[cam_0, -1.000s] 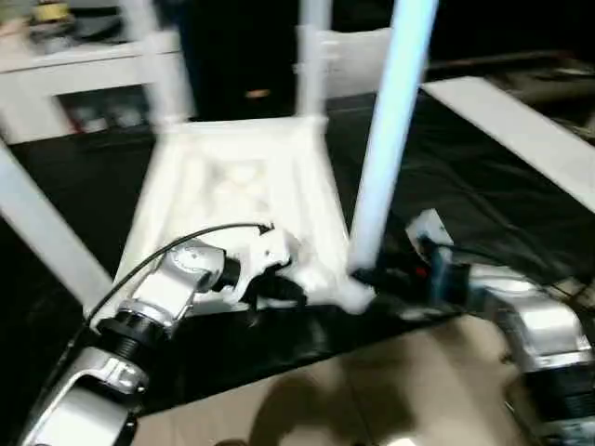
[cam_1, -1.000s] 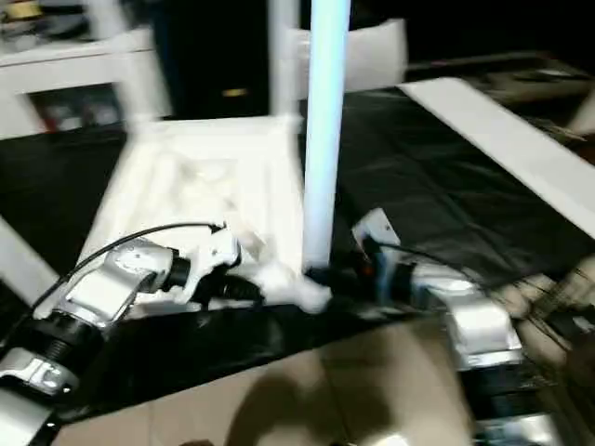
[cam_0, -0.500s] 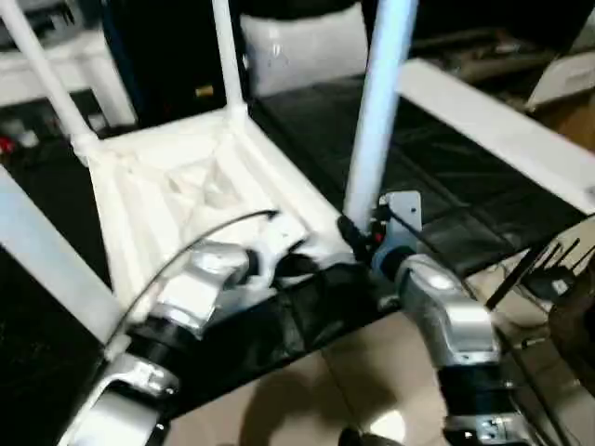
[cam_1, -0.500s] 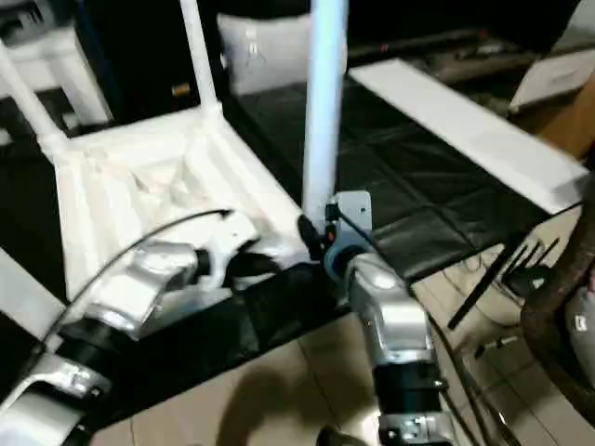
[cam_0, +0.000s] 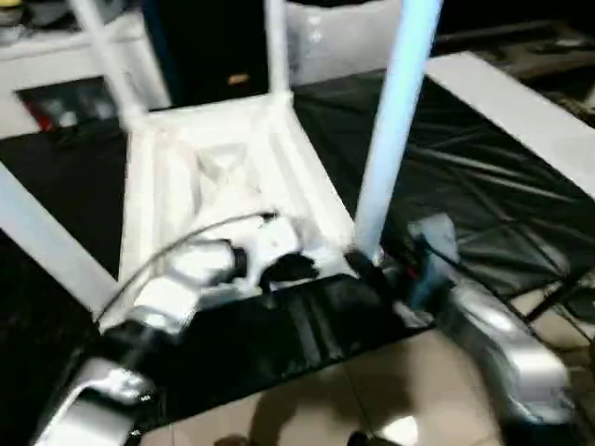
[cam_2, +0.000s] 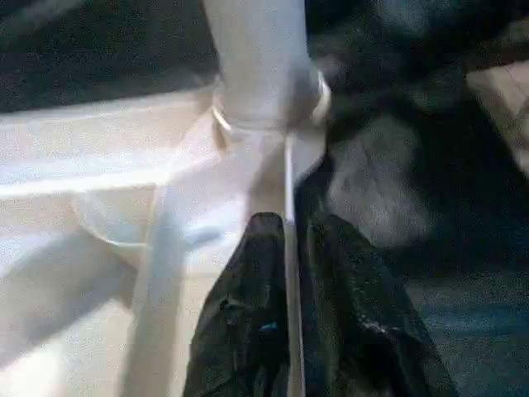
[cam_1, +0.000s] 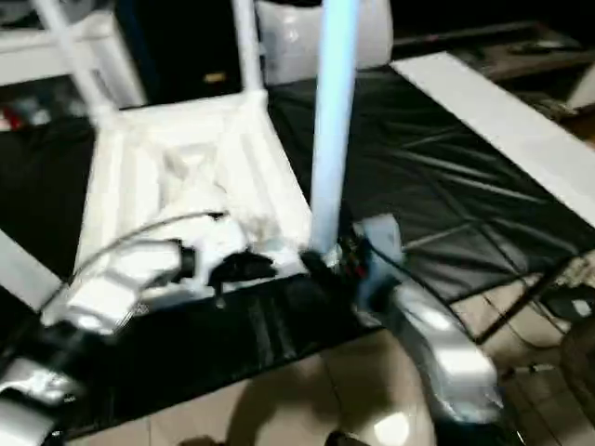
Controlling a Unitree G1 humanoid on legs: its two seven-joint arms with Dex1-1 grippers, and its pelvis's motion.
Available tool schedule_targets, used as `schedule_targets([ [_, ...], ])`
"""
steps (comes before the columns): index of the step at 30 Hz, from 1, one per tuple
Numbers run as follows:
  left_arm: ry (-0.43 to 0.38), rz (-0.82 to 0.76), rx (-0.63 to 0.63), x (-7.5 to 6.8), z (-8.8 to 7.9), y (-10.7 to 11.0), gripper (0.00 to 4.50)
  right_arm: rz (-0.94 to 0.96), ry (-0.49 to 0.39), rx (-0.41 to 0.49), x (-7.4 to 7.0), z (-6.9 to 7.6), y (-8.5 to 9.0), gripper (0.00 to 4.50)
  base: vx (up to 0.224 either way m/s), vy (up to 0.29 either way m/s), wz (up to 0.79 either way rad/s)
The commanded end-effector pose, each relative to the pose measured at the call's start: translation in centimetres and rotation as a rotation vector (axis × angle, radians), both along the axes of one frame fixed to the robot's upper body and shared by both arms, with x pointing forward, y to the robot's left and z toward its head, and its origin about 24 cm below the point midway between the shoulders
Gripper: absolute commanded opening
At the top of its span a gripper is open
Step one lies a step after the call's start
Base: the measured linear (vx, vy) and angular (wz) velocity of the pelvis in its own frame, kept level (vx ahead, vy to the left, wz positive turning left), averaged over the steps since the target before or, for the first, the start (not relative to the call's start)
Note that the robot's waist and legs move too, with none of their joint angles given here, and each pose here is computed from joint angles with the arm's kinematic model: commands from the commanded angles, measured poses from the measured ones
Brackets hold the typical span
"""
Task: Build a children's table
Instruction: Rotate table base
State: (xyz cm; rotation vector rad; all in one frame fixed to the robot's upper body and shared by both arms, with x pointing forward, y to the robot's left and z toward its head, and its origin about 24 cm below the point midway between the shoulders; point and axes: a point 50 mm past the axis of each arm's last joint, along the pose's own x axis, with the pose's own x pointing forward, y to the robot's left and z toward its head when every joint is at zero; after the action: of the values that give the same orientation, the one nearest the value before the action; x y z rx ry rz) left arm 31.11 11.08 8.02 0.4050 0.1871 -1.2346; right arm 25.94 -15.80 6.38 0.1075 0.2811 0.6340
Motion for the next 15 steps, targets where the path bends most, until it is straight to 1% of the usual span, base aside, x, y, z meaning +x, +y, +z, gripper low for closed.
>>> schedule_targets([
  [1, -0.018, 0.029, -0.104, -0.4, 0.7, 0.1, 0.97, 0.028, -0.013, 0.014, -0.5, 0.5, 0.2, 4.37, 0.000, 0.000, 0.00],
  [3, -0.001, 0.074, -0.187, -0.8, 1.0, 0.0, 1.15, 0.024, -0.009, 0.008, -0.9, 0.4, 0.2, 4.47, 0.000, 0.000, 0.00],
  [5, -0.006, 0.190, -0.254, -1.0, 1.2, 0.1, 1.15, -0.004, -0.009, 0.009, -1.0, 0.7, 0.4, 4.47, 0.000, 0.000, 0.00],
  [6, -0.006, 0.268, -0.274, -1.1, 1.2, 0.2, 1.15, -0.007, -0.010, 0.015, -1.1, 0.9, 0.6, 4.47, 0.000, 0.000, 0.00],
  [7, -0.003, 0.308, -0.281, -1.2, 1.2, 0.3, 1.15, -0.006, -0.011, 0.019, -1.2, 1.0, 0.7, 4.47, 0.000, 0.000, 0.00],
  [8, 0.005, 0.370, -0.322, -1.6, 1.3, 0.4, 1.15, -0.005, -0.027, 0.020, -1.3, 1.2, 0.9, 4.47, 0.000, 0.000, 0.00],
  [9, 0.016, 0.395, -0.342, -1.8, 1.4, 0.4, 1.15, 0.000, -0.034, 0.007, -1.4, 1.2, 1.0, 4.47, 0.000, 0.000, 0.00],
  [10, 0.010, 0.463, -0.366, -2.2, 1.5, 0.6, 1.15, 0.000, -0.037, -0.011, -1.4, 1.2, 1.0, 4.47, 0.000, 0.000, 0.00],
  [12, -0.003, 0.575, -0.381, -2.6, 1.4, 0.7, 1.15, -0.023, -0.021, -0.004, -1.4, 1.0, 1.0, 4.47, 0.000, 0.000, 0.00],
  [14, -0.044, 0.653, -0.341, -2.7, 1.4, 0.9, 1.15, -0.017, -0.043, -0.032, -1.2, 1.1, 0.9, 4.47, -0.015, -0.040, 0.38],
  [15, -0.047, 0.719, -0.317, -2.8, 1.1, 1.0, 1.15, -0.006, -0.055, -0.050, -1.0, 1.2, 1.0, 4.47, -0.007, -0.059, 0.66],
])
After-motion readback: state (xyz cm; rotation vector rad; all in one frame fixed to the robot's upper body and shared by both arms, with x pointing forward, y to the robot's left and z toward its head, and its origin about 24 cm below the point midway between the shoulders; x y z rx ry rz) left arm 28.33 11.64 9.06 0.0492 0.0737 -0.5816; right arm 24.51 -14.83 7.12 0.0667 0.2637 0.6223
